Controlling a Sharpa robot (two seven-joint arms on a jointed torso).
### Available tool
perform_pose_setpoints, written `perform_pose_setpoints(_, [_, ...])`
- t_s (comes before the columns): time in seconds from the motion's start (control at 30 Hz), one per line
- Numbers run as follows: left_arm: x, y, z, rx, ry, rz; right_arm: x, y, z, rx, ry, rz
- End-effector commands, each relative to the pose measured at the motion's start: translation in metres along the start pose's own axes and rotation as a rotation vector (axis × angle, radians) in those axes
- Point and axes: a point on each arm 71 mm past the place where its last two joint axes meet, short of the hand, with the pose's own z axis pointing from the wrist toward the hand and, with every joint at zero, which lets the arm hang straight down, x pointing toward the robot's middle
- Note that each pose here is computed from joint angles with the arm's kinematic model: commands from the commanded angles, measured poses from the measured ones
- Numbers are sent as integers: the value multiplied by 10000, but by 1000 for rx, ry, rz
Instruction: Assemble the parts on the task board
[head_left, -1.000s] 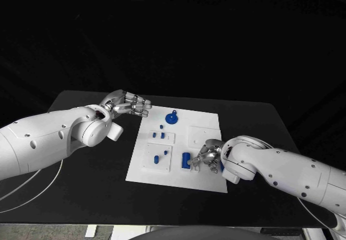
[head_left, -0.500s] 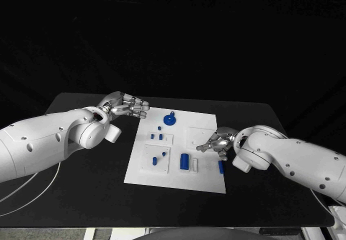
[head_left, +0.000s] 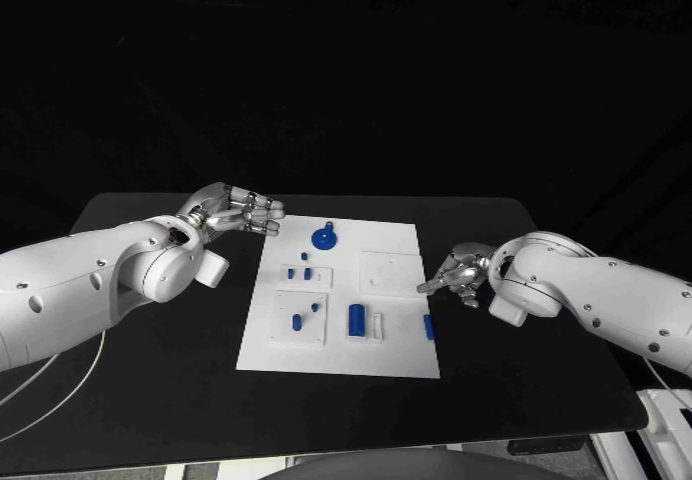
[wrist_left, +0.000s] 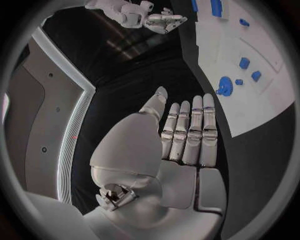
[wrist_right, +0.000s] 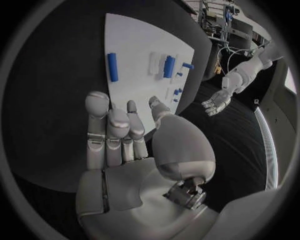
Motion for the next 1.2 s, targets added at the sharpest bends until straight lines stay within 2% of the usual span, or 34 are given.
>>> perform_pose_setpoints(0.03, [15,-1,4,15,-2,-11,60,-112,13,81,44,-110])
perform_pose_setpoints(0.37, [42,47,0,1,6,-15,292,-241,77,149,101,-134])
perform_pose_setpoints(0.6, [45,65,-6,-3,10,-16,385,-277,112,166,119,-135])
perform_pose_setpoints(0.87, [50,72,-7,-6,14,-17,512,-244,160,150,122,-117])
perform_pose_setpoints(1.2, [51,78,-10,-9,17,-17,556,-258,218,158,108,-104])
